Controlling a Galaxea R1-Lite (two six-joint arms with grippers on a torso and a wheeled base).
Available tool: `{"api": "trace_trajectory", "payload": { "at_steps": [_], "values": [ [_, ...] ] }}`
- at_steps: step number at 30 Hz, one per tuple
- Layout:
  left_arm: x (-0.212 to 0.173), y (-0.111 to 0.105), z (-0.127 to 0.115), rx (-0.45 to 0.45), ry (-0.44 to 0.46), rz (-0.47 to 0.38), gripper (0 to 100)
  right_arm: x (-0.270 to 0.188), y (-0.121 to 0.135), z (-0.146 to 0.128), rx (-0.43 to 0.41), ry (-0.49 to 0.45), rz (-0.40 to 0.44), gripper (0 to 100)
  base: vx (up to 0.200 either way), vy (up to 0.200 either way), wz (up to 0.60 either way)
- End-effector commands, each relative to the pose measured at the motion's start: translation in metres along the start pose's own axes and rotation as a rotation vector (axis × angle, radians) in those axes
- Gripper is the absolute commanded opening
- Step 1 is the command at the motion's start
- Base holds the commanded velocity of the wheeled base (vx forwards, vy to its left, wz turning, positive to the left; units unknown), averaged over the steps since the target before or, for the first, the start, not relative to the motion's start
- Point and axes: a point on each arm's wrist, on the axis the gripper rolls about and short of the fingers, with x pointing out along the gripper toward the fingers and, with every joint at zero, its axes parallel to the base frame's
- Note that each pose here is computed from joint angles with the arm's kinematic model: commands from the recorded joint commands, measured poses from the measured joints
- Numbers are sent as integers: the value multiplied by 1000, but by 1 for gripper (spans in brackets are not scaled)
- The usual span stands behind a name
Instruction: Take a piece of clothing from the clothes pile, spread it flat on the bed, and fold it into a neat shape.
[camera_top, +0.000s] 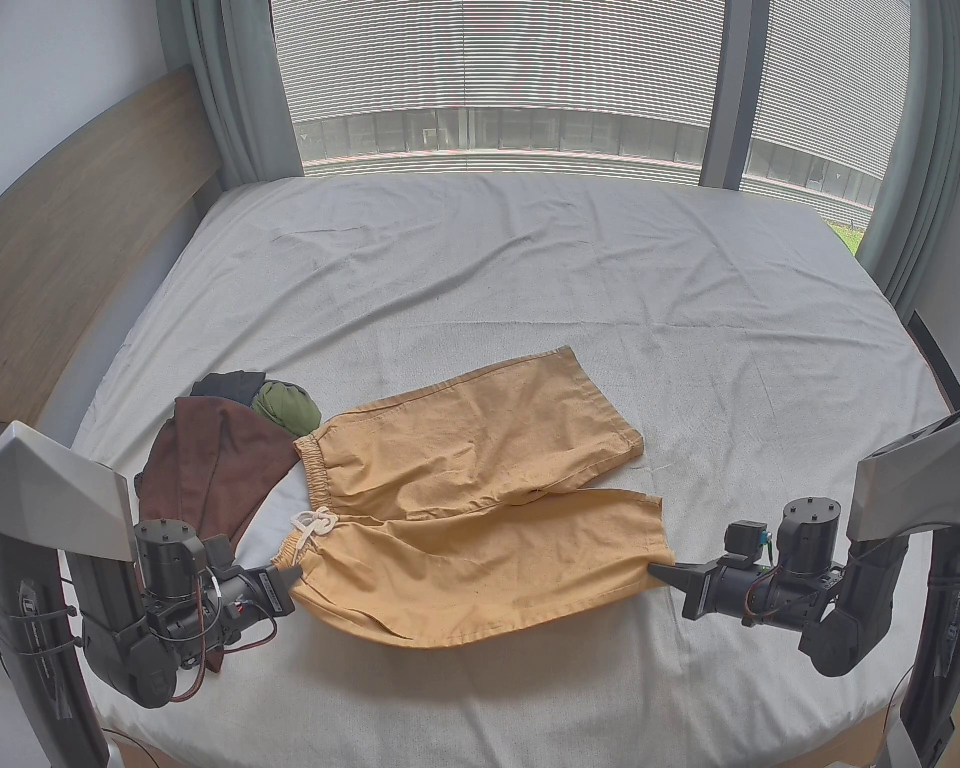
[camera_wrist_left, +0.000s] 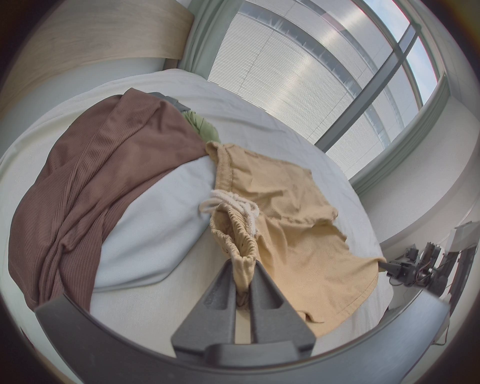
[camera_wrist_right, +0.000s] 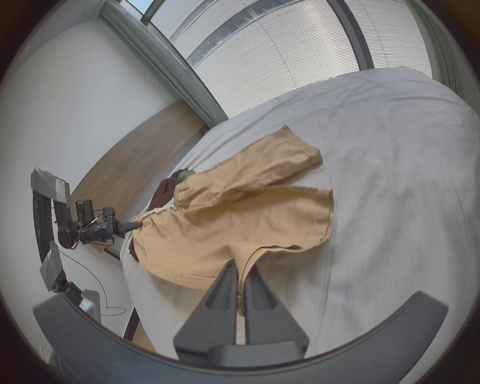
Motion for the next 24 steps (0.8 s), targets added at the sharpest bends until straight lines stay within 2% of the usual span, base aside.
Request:
{"api": "trace_trajectory", "payload": {
  "at_steps": [1,5,17,24],
  "values": [
    [-3,-9,16,-9,-75,-40,0,2,3,17,-15,-70,19,0,0,0,0],
    [0,-13,20,-34,-93,-59,0,5,2,27,-17,-113,22,0,0,0,0],
    [18,-26,41,-33,-185,-132,0,12,-6,58,-2,-235,28,0,0,0,0],
    [21,-31,43,-55,-196,-147,0,12,-7,74,-6,-258,21,0,0,0,0]
  ]
}}
